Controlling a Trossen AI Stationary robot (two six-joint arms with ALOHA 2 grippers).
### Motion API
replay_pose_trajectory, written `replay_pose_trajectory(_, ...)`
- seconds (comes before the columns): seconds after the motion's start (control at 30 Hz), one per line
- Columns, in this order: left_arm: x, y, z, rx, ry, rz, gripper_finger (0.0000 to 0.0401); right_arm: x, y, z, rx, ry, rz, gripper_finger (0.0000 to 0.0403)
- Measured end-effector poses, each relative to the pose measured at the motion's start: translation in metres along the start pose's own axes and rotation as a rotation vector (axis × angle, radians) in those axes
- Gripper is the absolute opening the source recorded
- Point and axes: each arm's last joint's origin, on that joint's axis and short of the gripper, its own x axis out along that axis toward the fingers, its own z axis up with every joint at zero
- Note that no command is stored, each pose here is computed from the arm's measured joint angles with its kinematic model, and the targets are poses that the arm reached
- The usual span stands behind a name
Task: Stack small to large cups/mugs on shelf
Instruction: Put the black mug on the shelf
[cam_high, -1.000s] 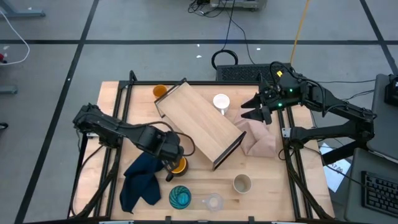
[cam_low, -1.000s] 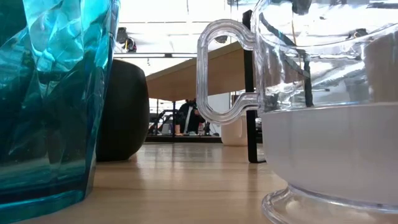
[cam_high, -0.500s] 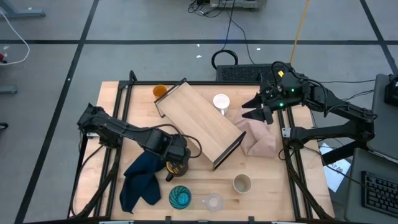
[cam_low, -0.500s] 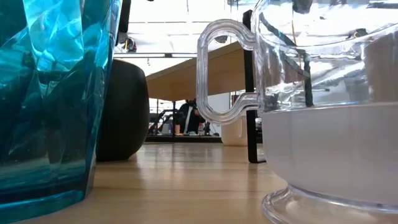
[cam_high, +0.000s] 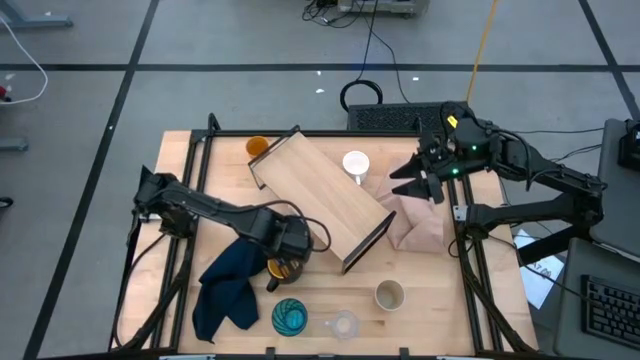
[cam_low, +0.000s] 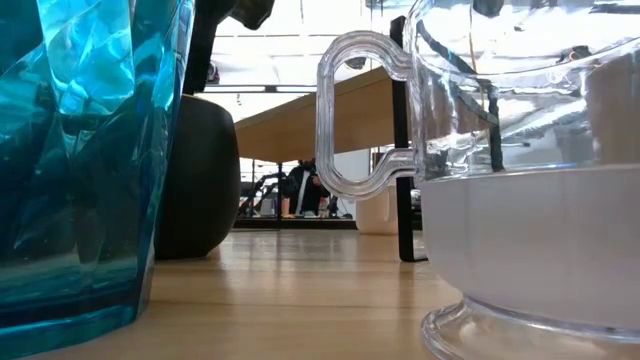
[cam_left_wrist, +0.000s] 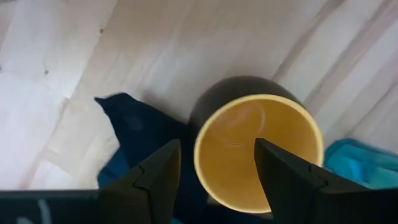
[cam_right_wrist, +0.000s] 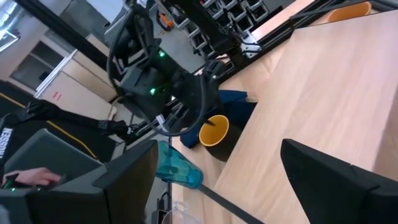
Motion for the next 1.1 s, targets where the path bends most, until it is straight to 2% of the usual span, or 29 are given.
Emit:
replay_pose_trajectory(0.47, 0.021, 0.009, -0.001, 0.042, 0.055, 0.028, 0.0204, 0.002, 0.004, -0.003, 0.001, 0.017, 0.019, 0.0331)
replay_pose_trajectory(0.67, 0.032, 0.006, -0.002, 0.053, 0.067, -0.032, 0.0197, 0.002, 0.004, -0.003, 0.0, 0.016, 0.018, 0.0331)
replay_pose_trajectory(0.8, 0.034, 0.006, -0.003, 0.061, 0.076, -0.04, 0.0156, 0.002, 0.004, -0.003, 0.0, 0.016, 0.018, 0.0331)
replay_pose_trajectory(1.0, 0.035, 0.009, 0.001, 0.075, 0.087, -0.056, 0.0029, 0.002, 0.004, -0.003, -0.003, 0.015, 0.017, 0.0331)
replay_pose_trajectory(1.1, 0.035, 0.01, 0.003, 0.057, 0.085, -0.054, 0.0016, 0.002, 0.004, -0.002, -0.003, 0.015, 0.017, 0.0331)
